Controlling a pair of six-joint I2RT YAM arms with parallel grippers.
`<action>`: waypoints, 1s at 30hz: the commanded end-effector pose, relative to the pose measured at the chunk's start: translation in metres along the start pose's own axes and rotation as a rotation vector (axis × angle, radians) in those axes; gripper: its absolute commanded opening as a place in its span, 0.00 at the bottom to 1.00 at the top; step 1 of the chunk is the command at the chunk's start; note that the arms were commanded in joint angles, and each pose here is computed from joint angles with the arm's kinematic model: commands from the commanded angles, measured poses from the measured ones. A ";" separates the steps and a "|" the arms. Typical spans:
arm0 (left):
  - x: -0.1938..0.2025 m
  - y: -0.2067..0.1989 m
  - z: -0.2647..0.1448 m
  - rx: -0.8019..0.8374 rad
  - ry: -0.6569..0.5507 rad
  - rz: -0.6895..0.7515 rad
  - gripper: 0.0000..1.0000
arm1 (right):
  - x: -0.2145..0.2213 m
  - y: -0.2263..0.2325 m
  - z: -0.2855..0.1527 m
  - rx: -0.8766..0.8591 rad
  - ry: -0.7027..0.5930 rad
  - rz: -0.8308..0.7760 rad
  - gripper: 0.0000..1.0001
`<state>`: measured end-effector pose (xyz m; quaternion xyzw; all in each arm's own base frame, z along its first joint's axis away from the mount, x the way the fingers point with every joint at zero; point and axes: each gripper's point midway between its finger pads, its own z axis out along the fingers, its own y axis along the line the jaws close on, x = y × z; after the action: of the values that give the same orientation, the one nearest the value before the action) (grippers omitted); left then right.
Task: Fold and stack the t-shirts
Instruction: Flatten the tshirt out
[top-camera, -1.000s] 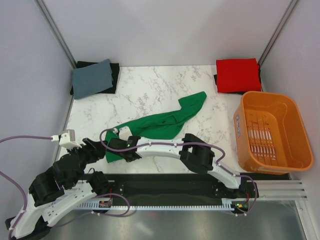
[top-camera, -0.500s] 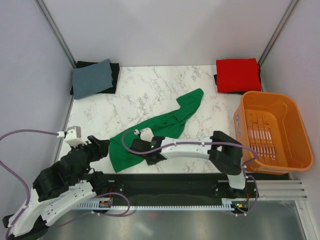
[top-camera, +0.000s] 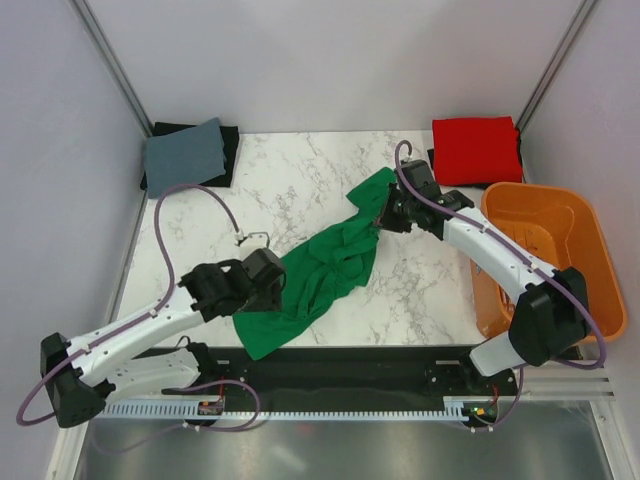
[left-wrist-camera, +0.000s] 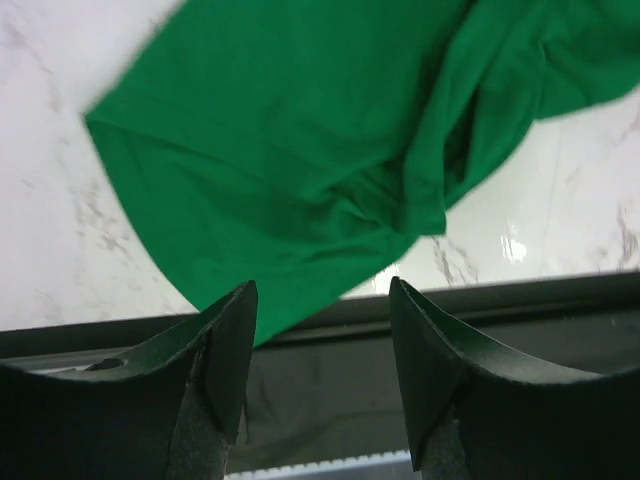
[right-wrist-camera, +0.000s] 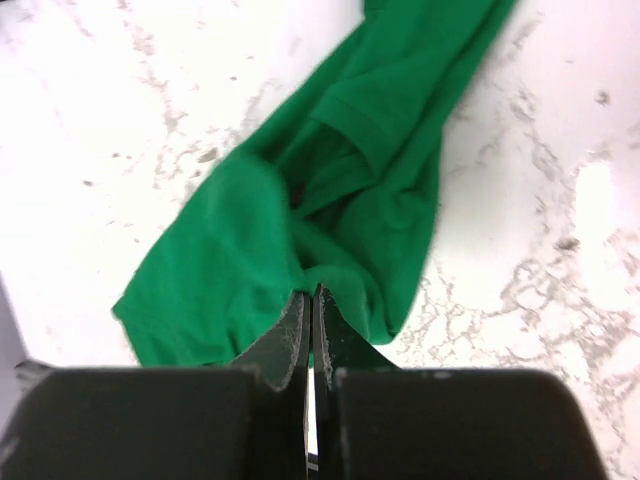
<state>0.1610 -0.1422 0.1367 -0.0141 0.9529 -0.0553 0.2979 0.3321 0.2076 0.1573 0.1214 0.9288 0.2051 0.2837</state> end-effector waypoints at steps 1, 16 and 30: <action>0.036 -0.030 -0.001 0.113 0.141 -0.039 0.63 | 0.000 0.022 -0.012 -0.138 0.052 -0.043 0.00; 0.131 -0.012 0.006 0.133 0.364 -0.079 0.60 | -0.119 -0.104 -0.088 -0.041 -0.202 0.235 0.00; 0.148 -0.057 0.023 0.185 0.384 0.061 0.59 | -0.092 -0.104 -0.085 -0.082 -0.137 0.233 0.00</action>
<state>0.0406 -0.1687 0.0273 0.0605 0.9907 -0.0839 0.0888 0.3495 0.0530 0.2125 0.2476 0.8788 0.2545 0.3188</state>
